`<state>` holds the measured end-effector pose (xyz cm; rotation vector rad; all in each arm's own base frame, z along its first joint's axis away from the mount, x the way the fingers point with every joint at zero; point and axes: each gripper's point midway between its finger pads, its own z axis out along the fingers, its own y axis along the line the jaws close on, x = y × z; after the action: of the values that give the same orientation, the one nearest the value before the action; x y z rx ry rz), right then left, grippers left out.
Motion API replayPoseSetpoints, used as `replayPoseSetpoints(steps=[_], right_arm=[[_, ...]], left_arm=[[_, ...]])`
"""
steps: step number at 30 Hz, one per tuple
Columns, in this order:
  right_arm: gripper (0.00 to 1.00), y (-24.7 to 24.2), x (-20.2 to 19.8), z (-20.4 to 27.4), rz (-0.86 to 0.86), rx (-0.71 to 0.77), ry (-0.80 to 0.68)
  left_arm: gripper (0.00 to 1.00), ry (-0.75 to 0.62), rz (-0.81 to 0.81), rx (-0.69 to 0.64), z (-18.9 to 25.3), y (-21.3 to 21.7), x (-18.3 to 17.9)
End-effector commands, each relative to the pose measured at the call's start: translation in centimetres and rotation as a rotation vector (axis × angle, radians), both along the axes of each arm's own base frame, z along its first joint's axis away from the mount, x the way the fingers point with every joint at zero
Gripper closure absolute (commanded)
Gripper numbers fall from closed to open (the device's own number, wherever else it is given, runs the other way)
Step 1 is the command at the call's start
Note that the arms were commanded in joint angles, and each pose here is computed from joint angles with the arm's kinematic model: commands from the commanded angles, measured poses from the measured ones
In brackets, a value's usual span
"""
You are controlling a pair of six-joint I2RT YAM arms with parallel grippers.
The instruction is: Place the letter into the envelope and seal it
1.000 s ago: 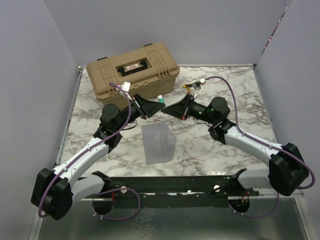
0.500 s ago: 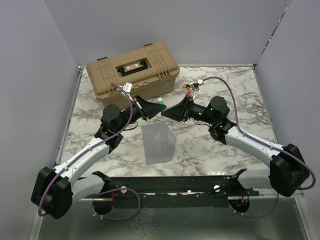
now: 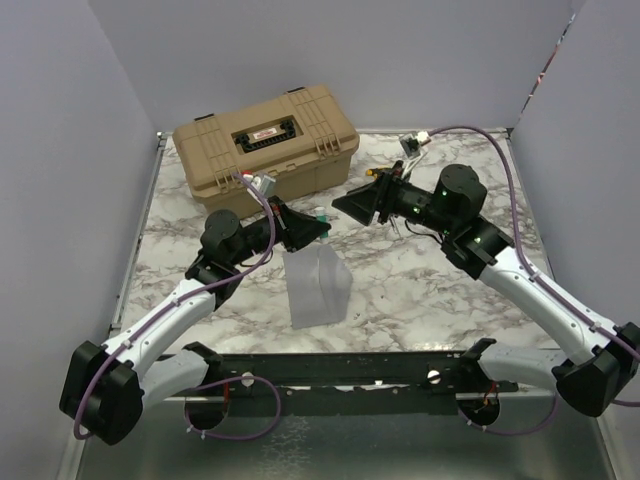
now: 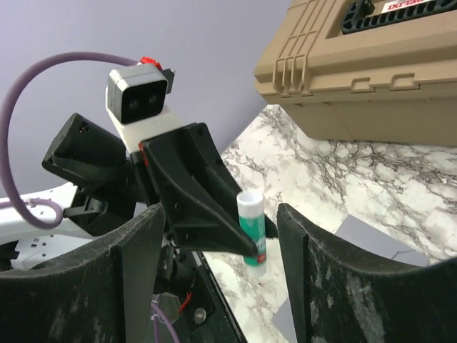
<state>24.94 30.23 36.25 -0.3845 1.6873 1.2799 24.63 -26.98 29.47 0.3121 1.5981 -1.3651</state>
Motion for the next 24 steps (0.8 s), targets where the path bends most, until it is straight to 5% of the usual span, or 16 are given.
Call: replayPoseSetpoints(steps=[1,24], right_arm=[[0.33,1.4,1.3,-1.7,-0.023,-0.088,0.034],[0.53,4.3,-0.2,-4.1,0.154,-0.17,0.07]], left_arm=[[1.0,-0.108,-0.085,0.06,0.6,-0.4,-1.2],[1.0,-0.098,-0.137,0.054,1.1,-0.9,-1.8]])
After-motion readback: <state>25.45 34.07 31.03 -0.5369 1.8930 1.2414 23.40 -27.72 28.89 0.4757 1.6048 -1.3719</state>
